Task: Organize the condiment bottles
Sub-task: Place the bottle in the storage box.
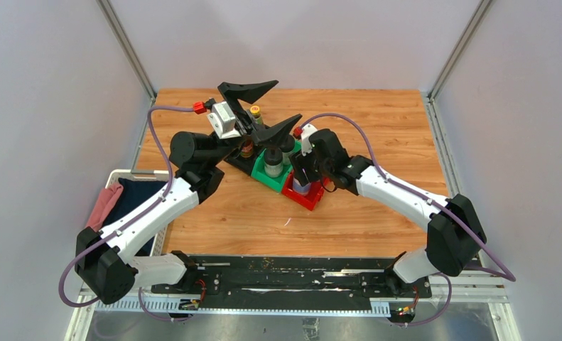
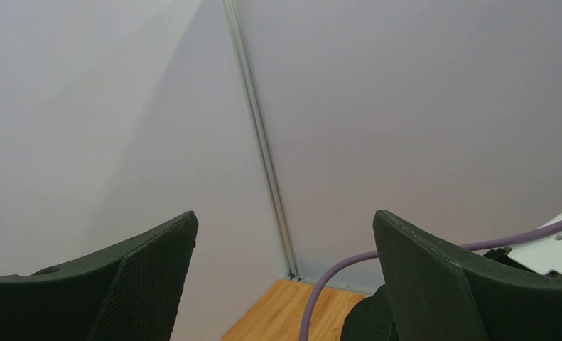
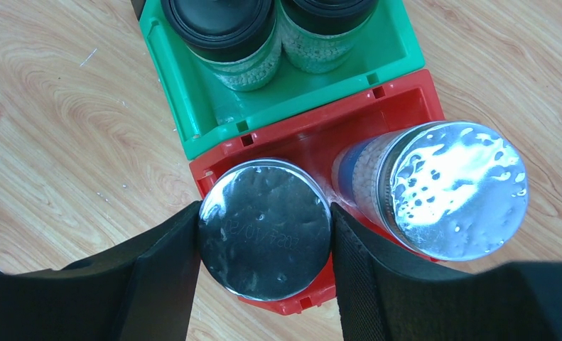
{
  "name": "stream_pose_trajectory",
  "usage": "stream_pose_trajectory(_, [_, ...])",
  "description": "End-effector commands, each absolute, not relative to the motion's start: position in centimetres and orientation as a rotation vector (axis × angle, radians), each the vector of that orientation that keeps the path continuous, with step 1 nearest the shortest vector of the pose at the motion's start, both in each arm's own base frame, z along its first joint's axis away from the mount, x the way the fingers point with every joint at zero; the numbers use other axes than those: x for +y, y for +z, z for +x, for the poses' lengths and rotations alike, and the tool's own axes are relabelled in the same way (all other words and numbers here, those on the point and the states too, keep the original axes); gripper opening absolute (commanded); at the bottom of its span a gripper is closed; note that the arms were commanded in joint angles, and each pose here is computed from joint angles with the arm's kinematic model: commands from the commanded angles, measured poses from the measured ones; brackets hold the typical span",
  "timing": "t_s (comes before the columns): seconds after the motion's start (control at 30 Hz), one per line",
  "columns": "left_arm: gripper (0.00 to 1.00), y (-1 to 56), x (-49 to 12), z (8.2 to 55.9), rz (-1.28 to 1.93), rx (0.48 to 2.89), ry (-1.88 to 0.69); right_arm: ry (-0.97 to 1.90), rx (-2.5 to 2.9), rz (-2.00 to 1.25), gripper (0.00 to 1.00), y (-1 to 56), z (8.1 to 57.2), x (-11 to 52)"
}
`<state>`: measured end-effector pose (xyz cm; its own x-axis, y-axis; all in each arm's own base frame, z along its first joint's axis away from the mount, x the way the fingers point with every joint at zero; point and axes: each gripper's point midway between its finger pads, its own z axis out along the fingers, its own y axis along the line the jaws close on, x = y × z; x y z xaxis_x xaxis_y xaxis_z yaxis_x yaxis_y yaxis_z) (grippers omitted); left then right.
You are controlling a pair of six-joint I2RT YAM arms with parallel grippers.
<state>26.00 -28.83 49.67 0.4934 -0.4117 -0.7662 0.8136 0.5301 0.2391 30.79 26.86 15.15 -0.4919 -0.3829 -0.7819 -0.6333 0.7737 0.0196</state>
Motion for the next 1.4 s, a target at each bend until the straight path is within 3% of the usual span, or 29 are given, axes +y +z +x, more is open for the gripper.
stream_pose_trajectory(0.0, [1.00,50.8,-28.8,25.6,0.643,0.675,-0.812,0.357,2.217,-0.781,0.65,13.2,29.3,26.1])
stream_pose_trajectory(0.33, [1.00,50.8,-28.9,25.6,0.639,0.675,-0.819,0.309,2.212,-0.754,0.74,13.4,29.5,25.4])
stream_pose_trajectory(1.37, [1.00,50.7,-29.2,25.5,0.642,0.681,-0.828,0.314,2.145,-0.766,0.75,16.1,29.3,26.1])
